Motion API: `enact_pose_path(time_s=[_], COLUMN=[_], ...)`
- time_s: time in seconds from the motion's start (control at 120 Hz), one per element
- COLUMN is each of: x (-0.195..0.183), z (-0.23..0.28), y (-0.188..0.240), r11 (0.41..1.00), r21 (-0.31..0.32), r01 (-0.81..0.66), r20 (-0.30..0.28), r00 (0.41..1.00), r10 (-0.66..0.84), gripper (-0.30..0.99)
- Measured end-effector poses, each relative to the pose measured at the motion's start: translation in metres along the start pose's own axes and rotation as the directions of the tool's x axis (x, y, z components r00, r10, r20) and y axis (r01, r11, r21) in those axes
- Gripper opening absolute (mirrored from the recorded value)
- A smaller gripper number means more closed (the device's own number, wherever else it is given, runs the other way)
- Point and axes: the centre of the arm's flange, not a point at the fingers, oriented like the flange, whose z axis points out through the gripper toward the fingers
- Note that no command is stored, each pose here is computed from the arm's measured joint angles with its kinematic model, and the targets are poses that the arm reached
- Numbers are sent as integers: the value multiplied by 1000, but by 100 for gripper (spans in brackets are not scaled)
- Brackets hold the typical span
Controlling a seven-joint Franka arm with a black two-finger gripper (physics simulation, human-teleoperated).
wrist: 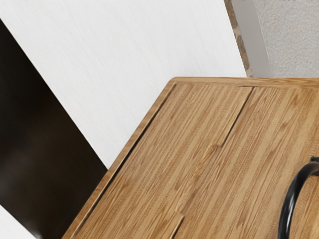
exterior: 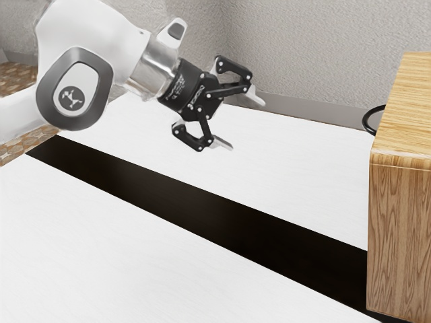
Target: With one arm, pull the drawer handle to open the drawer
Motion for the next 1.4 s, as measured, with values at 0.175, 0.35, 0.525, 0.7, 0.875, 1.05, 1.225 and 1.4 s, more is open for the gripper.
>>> enact_pose_path(time_s=[0.175,0.35,0.525,0.7,0.875,1.05,1.225,1.4], x=[74,89,38,38,22,41,76,86], z=[-4,5,54,86,89,89,75,49], y=[3,15,47,41,43,30,11,12], r11=[992,987,993,997,995,989,986,976], r21=[-113,-137,-114,-72,-51,-6,13,-21], r01=[49,84,12,-11,-83,-145,-168,-218], r20=[-26,70,228,269,283,251,199,165], r00=[998,995,974,963,954,957,966,962], r10=[-52,-75,15,30,94,142,162,219], gripper=[68,68,68,67,68,69,68,67])
